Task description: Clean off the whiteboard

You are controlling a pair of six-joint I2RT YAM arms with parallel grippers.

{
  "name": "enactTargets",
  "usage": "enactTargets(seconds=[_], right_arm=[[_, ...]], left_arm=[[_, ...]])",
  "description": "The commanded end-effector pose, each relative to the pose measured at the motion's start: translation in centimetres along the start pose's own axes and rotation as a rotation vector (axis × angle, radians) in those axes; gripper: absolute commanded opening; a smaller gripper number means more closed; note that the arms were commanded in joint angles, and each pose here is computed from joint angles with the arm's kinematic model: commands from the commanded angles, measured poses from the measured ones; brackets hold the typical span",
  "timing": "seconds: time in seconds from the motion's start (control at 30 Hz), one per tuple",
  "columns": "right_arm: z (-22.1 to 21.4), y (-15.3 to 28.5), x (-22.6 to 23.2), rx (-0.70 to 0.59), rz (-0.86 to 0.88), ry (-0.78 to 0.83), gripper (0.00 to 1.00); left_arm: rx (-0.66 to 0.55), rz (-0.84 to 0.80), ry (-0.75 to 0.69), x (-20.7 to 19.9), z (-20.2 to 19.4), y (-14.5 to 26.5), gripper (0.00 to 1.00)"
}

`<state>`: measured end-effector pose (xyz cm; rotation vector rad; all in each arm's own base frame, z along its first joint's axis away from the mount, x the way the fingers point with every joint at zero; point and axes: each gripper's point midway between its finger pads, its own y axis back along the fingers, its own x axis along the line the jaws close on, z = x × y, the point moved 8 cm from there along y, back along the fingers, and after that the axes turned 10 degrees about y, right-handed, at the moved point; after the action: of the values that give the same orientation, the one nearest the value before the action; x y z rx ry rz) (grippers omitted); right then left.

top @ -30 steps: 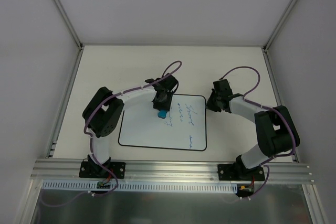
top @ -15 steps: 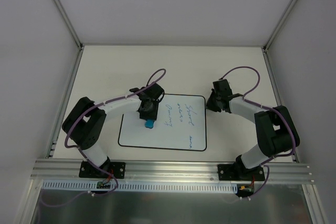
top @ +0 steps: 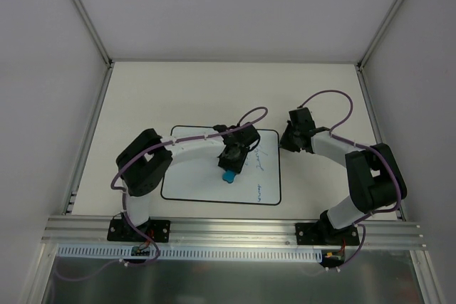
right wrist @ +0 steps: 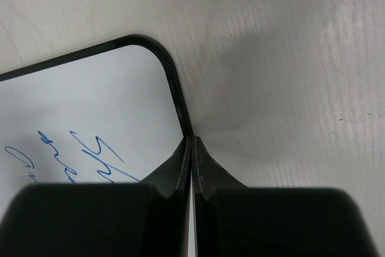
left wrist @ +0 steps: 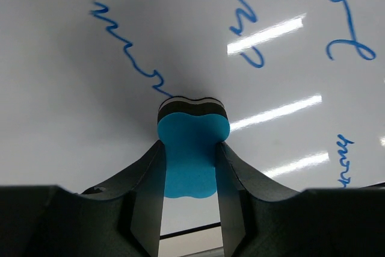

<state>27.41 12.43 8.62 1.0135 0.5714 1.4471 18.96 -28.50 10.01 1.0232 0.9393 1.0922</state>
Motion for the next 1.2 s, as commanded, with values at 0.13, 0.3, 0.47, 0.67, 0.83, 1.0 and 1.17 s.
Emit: enactTargets(seconds=[0.13,0.3,0.47,0.67,0.83,1.0,1.17], right_arm=[[-0.9,0.3,-0.7,0.03,-0.045,0.019,0.0],[-0.9,0.3,-0.7,0.032,-0.041,0.02,0.0],[-0.8,0.3,-0.6,0.033,-0.039,0.022,0.0],[-0.8,0.1,-0.6,0.037,-0.038,0.022,0.0],[-0.8,0.0,-0.6,0.043,-0.038,0.025,0.0],[-0.7,0.1,-0.6,0.039,-0.039,0.026,0.0],[-0.7,0.0,-0.6,0.04,-0.04,0.025,0.0]], left_arm=[[0.036,0.005,-0.065,-1.7,0.5,-1.6,0.0],[0.018,0.024,-0.009,-0.2,3.5,-2.3,0.0],[-0.003,0.093,0.072,4.1,6.8,-2.8,0.0],[-0.017,0.185,0.125,8.4,9.2,-2.9,0.0],[0.007,0.216,0.11,8.8,9.7,-3.7,0.0],[0.023,0.126,0.102,6.8,10.3,-3.7,0.0],[0.024,0.028,0.027,2.1,10.1,-3.5,0.0]])
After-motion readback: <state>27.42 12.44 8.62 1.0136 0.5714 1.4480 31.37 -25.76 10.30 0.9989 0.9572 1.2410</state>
